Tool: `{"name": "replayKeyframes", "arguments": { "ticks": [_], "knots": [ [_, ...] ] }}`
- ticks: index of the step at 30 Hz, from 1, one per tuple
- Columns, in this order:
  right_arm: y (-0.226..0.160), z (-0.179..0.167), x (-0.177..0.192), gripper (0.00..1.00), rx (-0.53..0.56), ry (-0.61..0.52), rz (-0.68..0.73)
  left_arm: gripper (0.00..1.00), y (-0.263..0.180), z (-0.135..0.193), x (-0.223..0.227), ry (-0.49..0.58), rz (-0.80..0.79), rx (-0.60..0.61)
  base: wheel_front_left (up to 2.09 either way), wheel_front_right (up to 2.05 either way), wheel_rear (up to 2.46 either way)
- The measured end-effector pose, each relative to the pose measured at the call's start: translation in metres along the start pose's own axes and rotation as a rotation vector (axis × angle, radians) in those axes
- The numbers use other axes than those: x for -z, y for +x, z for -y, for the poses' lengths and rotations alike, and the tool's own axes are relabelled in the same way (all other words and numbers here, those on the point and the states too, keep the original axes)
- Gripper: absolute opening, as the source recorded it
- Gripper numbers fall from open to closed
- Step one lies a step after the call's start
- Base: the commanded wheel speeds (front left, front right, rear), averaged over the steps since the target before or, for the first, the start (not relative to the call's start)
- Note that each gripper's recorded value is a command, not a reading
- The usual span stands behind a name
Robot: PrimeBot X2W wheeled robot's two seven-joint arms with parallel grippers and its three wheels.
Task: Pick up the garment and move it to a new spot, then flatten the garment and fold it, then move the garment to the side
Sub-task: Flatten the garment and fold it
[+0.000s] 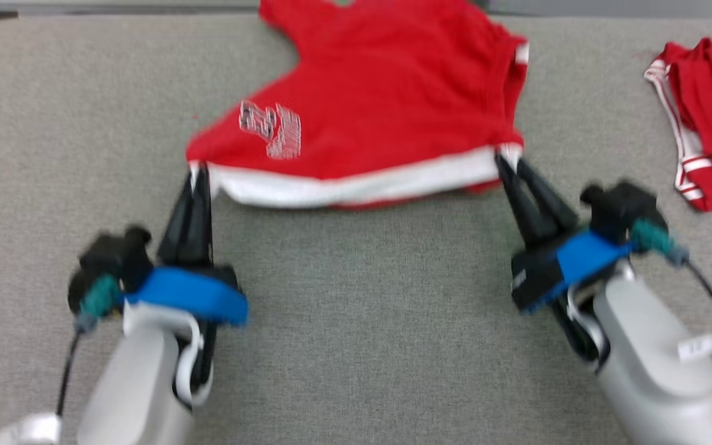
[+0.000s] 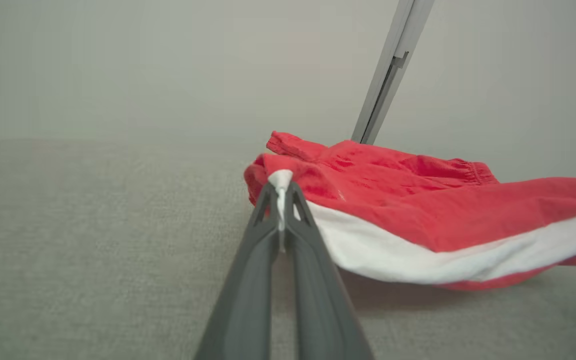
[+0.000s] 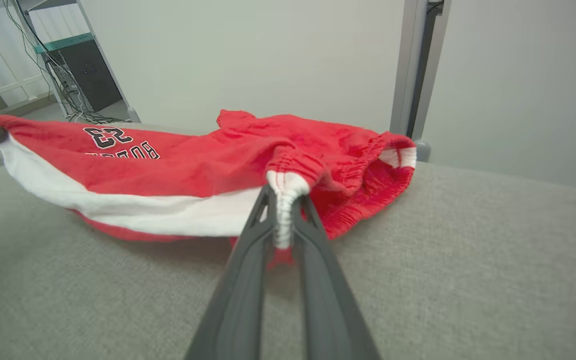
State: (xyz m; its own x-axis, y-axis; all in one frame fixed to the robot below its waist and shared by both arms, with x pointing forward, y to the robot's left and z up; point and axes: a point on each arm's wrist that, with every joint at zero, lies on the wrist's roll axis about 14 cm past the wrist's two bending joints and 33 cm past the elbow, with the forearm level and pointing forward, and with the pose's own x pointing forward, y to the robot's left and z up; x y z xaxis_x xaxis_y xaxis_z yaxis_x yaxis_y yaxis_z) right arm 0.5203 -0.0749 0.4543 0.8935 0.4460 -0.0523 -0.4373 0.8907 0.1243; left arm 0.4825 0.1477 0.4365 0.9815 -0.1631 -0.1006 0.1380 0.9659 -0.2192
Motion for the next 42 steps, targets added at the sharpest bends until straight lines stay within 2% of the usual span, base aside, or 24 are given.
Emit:
{"name": "replayKeyframes", "arguments": {
  "ticks": [11, 20, 29, 35, 42],
  "knots": [
    [-0.099, -0.040, 0.037, 0.00, -0.006, 0.074, -0.110, 0.00, -0.100, 0.010, 0.036, -0.061, -0.088, -0.074, 0.00, 0.00, 0.00],
    [-0.145, -0.052, 0.037, 0.00, 0.038, 0.130, -0.139, 0.00, -0.137, 0.015, 0.040, -0.068, -0.099, -0.099, 0.00, 0.00, 0.00],
    [-0.138, -0.054, 0.030, 0.00, 0.048, 0.140, -0.124, 0.00, -0.123, 0.014, 0.037, -0.005, -0.121, -0.048, 0.00, 0.00, 0.00],
    [-0.121, -0.045, 0.019, 0.00, 0.064, 0.142, -0.074, 0.00, -0.084, 0.014, 0.017, 0.091, -0.088, 0.034, 0.00, 0.00, 0.00],
    [-0.084, -0.031, 0.005, 0.00, 0.075, 0.134, -0.011, 0.00, -0.016, 0.005, -0.006, 0.227, -0.070, 0.121, 0.00, 0.00, 0.00]
  ]
}}
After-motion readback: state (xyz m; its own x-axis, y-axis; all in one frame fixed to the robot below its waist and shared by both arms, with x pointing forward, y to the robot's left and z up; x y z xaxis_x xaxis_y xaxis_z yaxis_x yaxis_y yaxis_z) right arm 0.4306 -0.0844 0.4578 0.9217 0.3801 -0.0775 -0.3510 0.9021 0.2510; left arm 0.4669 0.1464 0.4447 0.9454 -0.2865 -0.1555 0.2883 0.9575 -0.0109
